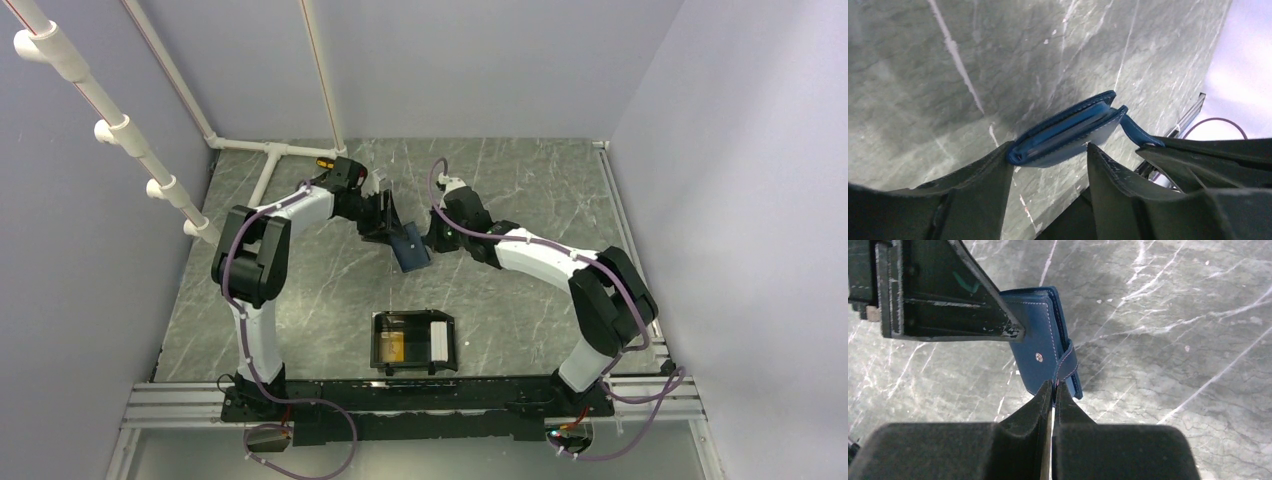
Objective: Put the credit cards into the card holder
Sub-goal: Open the card holder at the center of the board.
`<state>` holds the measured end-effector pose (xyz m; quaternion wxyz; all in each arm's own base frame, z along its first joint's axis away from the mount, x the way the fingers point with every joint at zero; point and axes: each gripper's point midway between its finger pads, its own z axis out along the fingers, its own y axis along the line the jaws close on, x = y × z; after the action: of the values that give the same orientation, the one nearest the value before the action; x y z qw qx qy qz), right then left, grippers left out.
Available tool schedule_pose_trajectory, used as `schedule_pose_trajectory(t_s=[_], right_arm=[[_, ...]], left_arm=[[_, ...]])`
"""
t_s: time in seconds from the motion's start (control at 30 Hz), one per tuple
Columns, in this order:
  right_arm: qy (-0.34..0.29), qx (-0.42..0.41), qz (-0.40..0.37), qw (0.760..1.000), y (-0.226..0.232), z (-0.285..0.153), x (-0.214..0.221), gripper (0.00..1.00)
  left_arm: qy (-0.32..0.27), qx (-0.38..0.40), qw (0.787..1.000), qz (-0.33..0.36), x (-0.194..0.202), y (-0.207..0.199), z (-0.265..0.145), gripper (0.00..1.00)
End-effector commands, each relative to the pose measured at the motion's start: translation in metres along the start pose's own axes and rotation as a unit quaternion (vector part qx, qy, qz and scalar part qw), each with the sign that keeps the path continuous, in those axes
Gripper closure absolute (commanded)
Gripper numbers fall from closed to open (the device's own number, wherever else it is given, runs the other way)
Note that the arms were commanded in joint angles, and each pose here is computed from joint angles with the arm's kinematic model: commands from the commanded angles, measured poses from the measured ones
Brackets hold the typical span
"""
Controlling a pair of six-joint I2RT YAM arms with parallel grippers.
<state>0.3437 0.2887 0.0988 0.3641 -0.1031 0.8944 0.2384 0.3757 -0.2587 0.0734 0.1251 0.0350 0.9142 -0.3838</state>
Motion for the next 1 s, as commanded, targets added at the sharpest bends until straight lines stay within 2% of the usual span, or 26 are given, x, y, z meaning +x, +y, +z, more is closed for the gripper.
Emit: schedule_pose_trajectory(t_s=[0.0, 0.03, 0.13, 0.2, 0.43, 0.53, 0.6, 0.7, 0.8, 0.97], right_arm=[[-0.052, -0.044, 0.012, 0.998, 0.022, -0.017, -0.037, 1.0], [-0.053, -0.043, 0.016, 0.998, 0.021, -0.018, -0.038, 1.0], [-0.054, -0.049, 0.027, 0.997, 0.019, -0.021, -0.041, 1.0], [-0.055, -0.054, 0.034, 0.996, 0.022, -0.022, -0.044, 1.0], [-0.049, -0.077, 0.046, 0.995, 0.032, -0.021, -0.044, 1.0], [-0.047, -0.078, 0.044, 0.995, 0.032, -0.02, -0.044, 1.0], [-0.05, -0.076, 0.043, 0.995, 0.031, -0.021, -0.045, 1.0], [-0.05, -0.073, 0.042, 0.995, 0.03, -0.021, -0.044, 1.0], [-0.049, -0.065, 0.042, 0.996, 0.027, -0.021, -0.042, 1.0], [-0.05, -0.056, 0.038, 0.996, 0.022, -0.023, -0.039, 1.0]], left_arm=[[-0.018, -0.017, 1.0, 0.005, -0.012, -0.006, -0.011, 0.37], [-0.019, -0.025, 0.999, 0.006, -0.012, -0.004, -0.012, 0.34], [-0.026, -0.052, 0.998, 0.007, -0.014, 0.0, -0.019, 0.03], [-0.026, -0.067, 0.997, 0.002, -0.013, 0.003, -0.022, 0.01], [-0.02, -0.033, 0.999, -0.013, -0.006, -0.019, -0.019, 0.01], [-0.024, -0.023, 0.999, 0.009, -0.005, -0.032, -0.015, 0.01], [-0.036, -0.045, 0.998, 0.031, -0.008, -0.033, -0.016, 0.0], [-0.025, -0.077, 0.996, 0.031, -0.005, -0.022, -0.014, 0.09], [-0.014, -0.086, 0.996, 0.03, -0.001, -0.016, -0.01, 0.22], [-0.003, -0.125, 0.991, 0.037, 0.005, 0.0, -0.012, 0.33]])
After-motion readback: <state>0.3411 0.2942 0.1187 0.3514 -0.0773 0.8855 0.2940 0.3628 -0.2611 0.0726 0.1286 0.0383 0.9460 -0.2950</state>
